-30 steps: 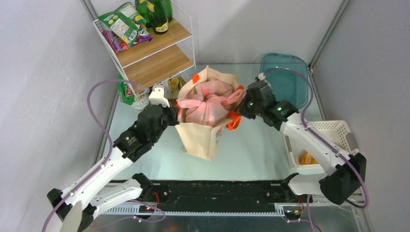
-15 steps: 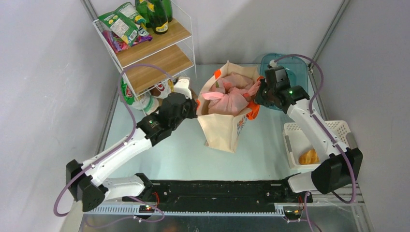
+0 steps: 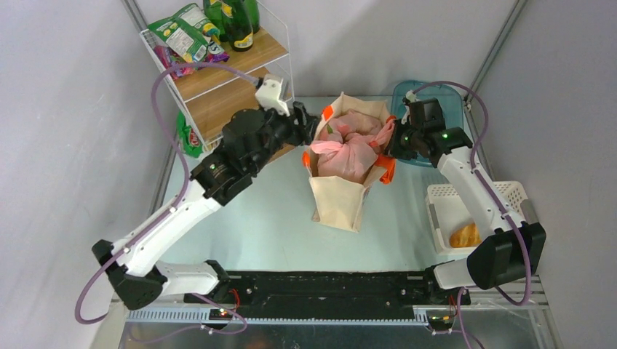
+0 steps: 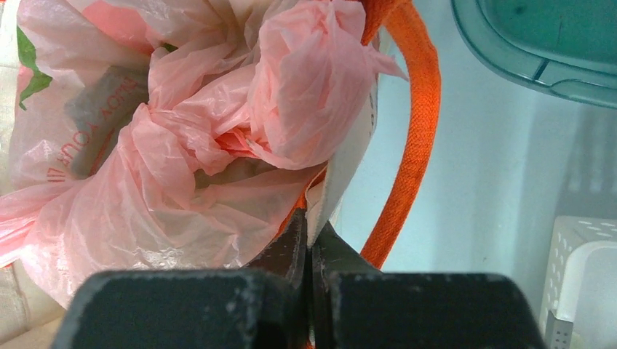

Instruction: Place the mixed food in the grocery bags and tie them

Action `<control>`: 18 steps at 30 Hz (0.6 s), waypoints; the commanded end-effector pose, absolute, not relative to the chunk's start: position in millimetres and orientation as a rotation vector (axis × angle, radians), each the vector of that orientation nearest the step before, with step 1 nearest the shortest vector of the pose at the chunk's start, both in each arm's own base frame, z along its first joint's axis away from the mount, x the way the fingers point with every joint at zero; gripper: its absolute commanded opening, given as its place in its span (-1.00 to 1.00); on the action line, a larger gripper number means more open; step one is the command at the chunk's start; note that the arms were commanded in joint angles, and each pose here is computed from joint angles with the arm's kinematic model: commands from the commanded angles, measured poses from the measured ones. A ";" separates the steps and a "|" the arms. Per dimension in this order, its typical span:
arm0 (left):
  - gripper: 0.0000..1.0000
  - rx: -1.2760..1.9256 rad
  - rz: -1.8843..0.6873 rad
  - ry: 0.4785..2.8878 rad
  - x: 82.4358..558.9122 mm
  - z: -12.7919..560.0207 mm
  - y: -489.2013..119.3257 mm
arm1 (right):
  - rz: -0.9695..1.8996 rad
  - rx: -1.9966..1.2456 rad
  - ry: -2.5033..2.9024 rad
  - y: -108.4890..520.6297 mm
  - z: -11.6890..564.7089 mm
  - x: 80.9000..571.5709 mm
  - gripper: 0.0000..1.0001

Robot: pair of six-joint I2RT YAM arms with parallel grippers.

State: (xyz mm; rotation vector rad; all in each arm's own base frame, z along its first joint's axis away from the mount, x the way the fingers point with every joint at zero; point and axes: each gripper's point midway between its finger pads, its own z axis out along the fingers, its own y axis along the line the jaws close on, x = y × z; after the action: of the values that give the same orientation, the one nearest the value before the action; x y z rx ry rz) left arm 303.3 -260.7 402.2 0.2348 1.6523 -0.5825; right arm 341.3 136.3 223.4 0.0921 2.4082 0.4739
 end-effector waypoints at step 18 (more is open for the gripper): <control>0.05 0.387 -0.825 2.180 345.3 193.8 -417.7 | 0.477 0.135 2.208 113.9 268.9 355.5 -1.00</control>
State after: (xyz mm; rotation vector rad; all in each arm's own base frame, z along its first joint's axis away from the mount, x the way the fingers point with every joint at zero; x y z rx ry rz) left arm 337.6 -428.3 214.6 0.5387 2.0806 -0.8021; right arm 343.1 129.8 223.1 0.1270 2.3883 0.5011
